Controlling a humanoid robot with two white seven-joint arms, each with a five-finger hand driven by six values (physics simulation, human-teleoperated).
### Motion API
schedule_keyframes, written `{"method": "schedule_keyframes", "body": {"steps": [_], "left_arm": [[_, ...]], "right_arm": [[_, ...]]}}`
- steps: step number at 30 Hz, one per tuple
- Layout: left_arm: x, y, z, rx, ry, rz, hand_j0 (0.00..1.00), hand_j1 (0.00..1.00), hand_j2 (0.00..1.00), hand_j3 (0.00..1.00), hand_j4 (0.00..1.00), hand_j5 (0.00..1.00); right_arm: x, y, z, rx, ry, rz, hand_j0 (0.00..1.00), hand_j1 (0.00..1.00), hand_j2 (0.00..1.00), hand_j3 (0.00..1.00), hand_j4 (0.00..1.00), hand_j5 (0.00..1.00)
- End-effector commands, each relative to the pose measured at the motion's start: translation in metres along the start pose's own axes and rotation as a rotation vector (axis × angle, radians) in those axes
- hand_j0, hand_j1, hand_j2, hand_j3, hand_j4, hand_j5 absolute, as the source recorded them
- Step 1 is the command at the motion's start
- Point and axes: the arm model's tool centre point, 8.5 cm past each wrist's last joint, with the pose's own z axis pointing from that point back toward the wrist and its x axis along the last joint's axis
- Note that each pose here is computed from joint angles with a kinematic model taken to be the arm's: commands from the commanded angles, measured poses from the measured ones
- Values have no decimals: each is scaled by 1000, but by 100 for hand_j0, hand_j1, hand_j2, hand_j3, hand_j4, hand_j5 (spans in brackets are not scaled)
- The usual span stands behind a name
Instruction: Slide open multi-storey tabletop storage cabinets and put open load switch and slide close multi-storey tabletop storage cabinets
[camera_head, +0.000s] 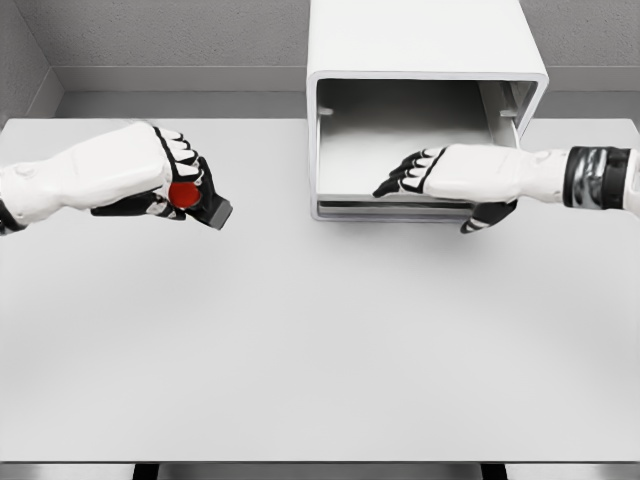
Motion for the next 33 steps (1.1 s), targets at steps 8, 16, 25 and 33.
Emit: {"method": "schedule_keyframes", "body": {"steps": [8,16,25,33], "left_arm": [[7,-2,-24,1,-55,10,38,38,38,38,38,38],[15,4,-49,-8,-113,-13,38,38,38,38,38,38],[22,29,-72,8,-171,-71,39,39,39,39,39,39],[19,38,-77,6,-174,-89,39,39,39,39,39,39]], "right_arm": [[11,1,11,4,-95,60,100,100,100,100,100,100],[11,5,19,18,-100,73,100,100,100,100,100,100],[-13,3,24,-7,52,-88,100,100,100,100,100,100],[-13,9,21,17,69,-94,100,100,100,100,100,100]]}}
